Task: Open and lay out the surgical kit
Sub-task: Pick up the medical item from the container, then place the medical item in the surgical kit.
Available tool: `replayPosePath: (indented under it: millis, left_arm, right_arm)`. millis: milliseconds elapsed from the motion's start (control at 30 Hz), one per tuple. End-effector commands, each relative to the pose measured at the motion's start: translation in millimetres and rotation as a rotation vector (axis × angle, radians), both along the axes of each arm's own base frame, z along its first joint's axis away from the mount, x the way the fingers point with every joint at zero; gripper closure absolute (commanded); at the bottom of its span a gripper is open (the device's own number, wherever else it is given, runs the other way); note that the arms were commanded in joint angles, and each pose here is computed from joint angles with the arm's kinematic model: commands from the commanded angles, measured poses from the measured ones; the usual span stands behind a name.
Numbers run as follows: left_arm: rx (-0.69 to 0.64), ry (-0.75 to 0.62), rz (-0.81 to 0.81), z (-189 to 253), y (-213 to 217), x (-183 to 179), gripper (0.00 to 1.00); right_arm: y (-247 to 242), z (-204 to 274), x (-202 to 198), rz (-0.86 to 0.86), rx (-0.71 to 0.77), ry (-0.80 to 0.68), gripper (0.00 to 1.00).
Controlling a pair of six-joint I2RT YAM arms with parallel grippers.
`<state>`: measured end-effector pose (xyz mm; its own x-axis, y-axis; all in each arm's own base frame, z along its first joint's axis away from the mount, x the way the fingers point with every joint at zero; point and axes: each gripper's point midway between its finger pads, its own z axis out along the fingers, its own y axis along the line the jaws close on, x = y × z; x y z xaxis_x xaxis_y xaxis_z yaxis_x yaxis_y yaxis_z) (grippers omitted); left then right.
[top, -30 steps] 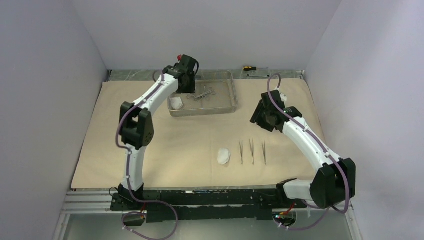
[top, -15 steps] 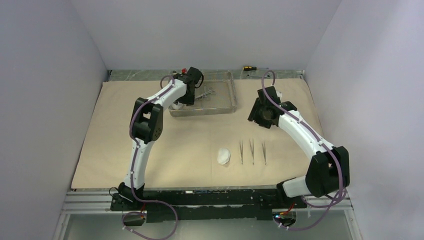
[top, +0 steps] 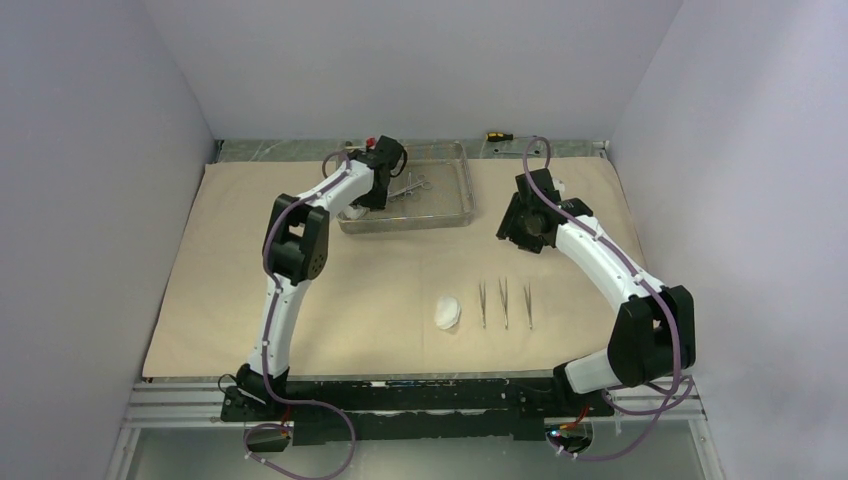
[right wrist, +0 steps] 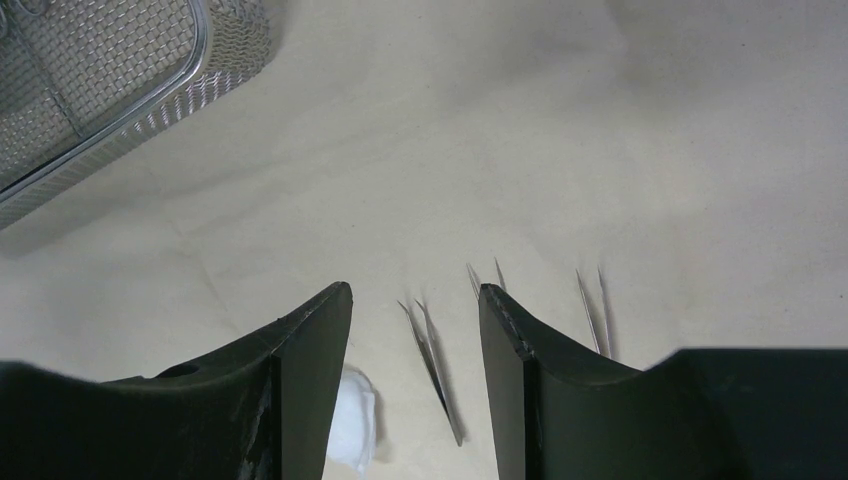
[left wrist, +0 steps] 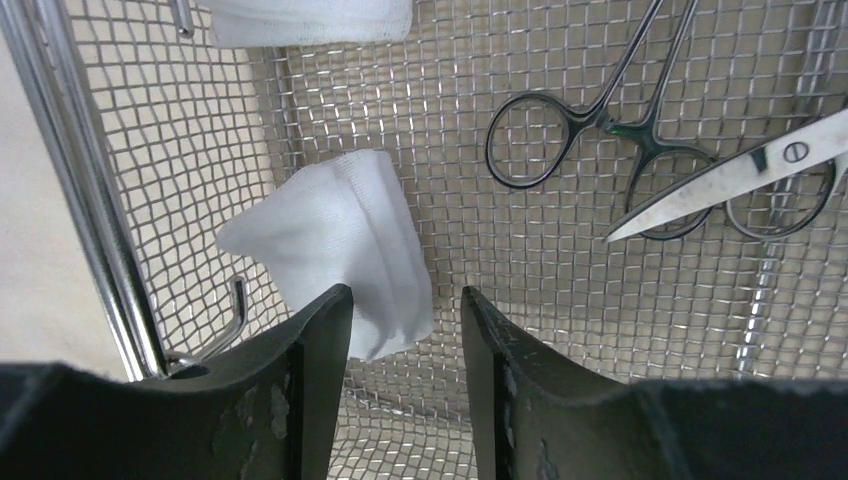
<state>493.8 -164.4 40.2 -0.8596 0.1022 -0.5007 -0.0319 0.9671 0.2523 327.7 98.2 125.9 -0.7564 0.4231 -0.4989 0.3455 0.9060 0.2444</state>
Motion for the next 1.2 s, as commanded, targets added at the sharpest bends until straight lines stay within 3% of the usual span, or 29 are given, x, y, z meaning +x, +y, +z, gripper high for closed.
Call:
replayPosePath:
  millis: [0,167,267,367,567,767,967,1167]
  left_arm:
    - [-0.03,-0.01,0.033,4,3,2,0.54]
    - [-0.049,-0.01,0.021,9,1,-2,0.76]
    - [-0.048,-0.054,-0.003,29,1,4,0.92]
    - [-0.043,-0.112,-0.035,57,1,12,1.0]
    - [-0.106,-0.207,-0.115,118,-10,18,1.0]
    - [-0.234,-0.266,-0.274,178,-34,-5,1.0]
    - [-0.178,-0.277,-0.552,194,-73,-73,1.0]
    - [-0.135,-0.165,-0.703,165,-112,-162,1.0]
  right_arm:
    - [1,19,14,-0.007,0.013,-0.06,0.46]
    - [0,24,16,-0.023,0.013,-0.085,0.46]
    - [0,25,17,-0.024,0.018,-0.086,0.47]
    - [2,25,18,-0.025,0.024,-0.084,0.47]
    - [1,27,18,-0.032,0.027,-0.096,0.48]
    - [0,30,15,-0.038,0.036,-0.108,0.48]
    - [4,27,6,-0.032,0.067,-0.097,0.48]
    - [4,21,-8,-0.029,0.088,-0.081,0.48]
